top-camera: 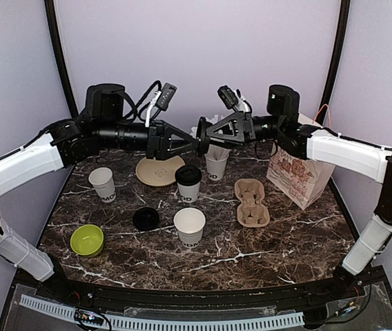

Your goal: Pack the takeout coffee

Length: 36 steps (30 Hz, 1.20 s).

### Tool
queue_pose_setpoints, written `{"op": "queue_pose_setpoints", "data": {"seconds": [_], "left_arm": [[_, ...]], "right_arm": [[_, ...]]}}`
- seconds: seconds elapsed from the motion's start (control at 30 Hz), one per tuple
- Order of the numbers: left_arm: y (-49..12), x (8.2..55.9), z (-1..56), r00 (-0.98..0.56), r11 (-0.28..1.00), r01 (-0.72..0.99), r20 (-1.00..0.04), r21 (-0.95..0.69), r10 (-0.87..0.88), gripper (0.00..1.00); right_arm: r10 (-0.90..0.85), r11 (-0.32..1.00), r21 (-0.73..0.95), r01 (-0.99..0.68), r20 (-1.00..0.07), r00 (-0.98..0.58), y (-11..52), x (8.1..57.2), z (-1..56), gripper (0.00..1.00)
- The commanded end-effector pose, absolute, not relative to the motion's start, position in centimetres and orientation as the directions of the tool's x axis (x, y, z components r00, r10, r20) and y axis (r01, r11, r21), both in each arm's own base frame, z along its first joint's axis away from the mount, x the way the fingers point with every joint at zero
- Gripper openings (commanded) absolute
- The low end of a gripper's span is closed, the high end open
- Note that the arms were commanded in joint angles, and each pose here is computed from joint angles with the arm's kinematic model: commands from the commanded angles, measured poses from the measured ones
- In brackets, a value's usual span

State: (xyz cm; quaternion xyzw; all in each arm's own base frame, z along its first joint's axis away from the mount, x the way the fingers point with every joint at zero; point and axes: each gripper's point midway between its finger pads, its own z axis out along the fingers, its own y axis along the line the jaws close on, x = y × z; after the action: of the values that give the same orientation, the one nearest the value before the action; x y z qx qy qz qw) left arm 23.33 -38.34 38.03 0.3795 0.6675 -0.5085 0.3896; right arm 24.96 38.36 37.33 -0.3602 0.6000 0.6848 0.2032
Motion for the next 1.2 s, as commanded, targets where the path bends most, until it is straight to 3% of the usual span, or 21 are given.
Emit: {"op": "queue_pose_setpoints", "data": {"seconds": [0.0,0.13,0.33,0.6,0.77,1.17], "left_arm": [[-32.3,24.5,34.0,-0.428,0.520,0.812,-0.877,-0.266,0.220,0.59],[-27.9,25.3,27.2,-0.550,0.716,0.672,-0.774,-0.188,0.314,0.61],[-24.2,25.9,18.2,-0.716,0.868,0.484,-0.621,-0.110,0.320,0.59],[-25.5,25.3,11.7,-0.799,0.871,0.460,-0.507,-0.170,0.323,0.52],[-27.5,24.5,10.3,-0.808,0.826,0.483,-0.510,-0.289,0.295,0.51],[-30.1,24.3,7.2,-0.817,0.780,0.517,-0.476,-0.353,0.326,0.49]], "right_arm": [[-0.190,-0.018,0.566,-0.824,-0.811,-0.553,36.0,26.4,35.3,0.65],[-0.274,0.118,0.408,-0.905,-0.863,-0.424,34.0,26.5,33.0,0.67],[-0.413,0.240,0.247,-0.939,-0.849,-0.329,31.9,27.2,30.3,0.67],[-0.510,0.277,0.164,-0.947,-0.810,-0.289,32.0,27.4,30.1,0.66],[-0.503,0.266,0.183,-0.947,-0.812,-0.298,32.3,27.1,30.5,0.66],[-0.531,0.262,0.174,-0.949,-0.795,-0.292,32.9,26.9,29.9,0.66]]}}
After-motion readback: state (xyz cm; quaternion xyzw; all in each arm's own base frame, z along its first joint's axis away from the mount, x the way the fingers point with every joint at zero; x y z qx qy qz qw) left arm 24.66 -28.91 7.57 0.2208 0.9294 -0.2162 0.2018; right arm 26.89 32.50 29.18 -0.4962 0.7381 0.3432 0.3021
